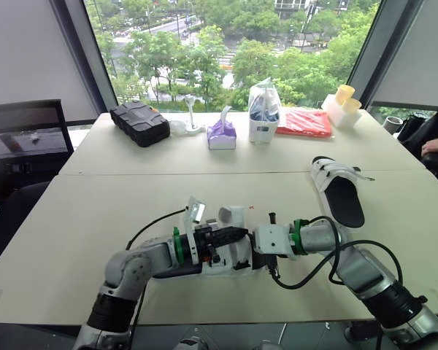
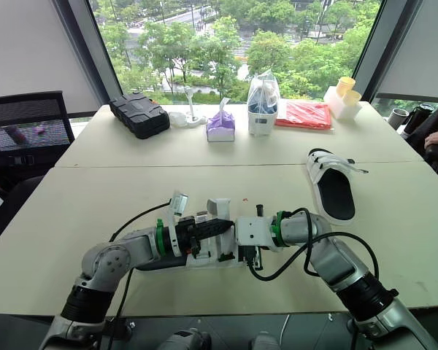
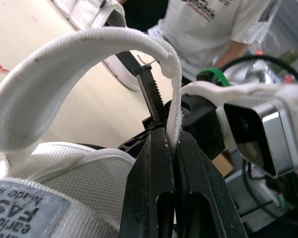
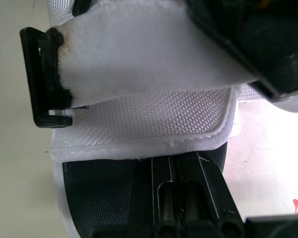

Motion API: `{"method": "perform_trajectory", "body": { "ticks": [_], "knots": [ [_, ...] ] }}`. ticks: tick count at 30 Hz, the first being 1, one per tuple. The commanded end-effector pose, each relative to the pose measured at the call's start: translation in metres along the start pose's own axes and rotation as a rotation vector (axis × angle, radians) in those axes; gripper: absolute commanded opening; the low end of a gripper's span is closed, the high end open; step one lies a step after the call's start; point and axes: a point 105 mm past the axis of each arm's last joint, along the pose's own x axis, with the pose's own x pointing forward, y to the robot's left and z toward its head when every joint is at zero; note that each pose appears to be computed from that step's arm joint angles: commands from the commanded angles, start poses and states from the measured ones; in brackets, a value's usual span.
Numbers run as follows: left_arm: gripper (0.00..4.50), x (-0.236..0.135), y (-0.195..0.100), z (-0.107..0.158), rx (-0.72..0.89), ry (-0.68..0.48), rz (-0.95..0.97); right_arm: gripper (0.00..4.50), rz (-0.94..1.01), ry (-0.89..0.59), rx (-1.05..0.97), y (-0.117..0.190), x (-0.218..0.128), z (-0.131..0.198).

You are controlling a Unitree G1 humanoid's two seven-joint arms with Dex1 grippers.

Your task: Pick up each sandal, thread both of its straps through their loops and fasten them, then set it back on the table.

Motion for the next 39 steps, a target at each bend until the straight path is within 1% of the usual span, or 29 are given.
{"method": "perform_trajectory", "body": {
  "ticks": [1,9,14,20,23,25,39],
  "knots": [
    [0.07,-0.004,0.005,-0.018,0.068,0.07,0.012,0.0,0.044,0.039,0.038,0.012,0.008,-0.011],
    [0.07,-0.011,0.009,-0.016,0.187,0.057,0.0,0.0,0.044,0.037,0.038,0.012,0.008,-0.01],
    [0.07,-0.011,0.015,-0.009,0.265,0.016,0.017,0.0,0.044,0.034,0.037,0.011,0.008,-0.009],
    [0.07,-0.01,0.015,-0.006,0.324,-0.006,0.0,0.0,0.044,0.035,0.037,0.011,0.008,-0.009],
    [0.07,-0.013,0.004,-0.017,0.318,0.053,-0.089,0.0,0.042,0.037,0.039,0.011,0.008,-0.01],
    [0.07,-0.015,-0.001,-0.021,0.346,0.084,-0.132,0.0,0.043,0.036,0.04,0.011,0.008,-0.01],
    [0.07,-0.012,-0.017,-0.031,0.636,0.155,-0.241,0.0,0.042,0.038,0.039,0.011,0.009,-0.01]
  ]
}}
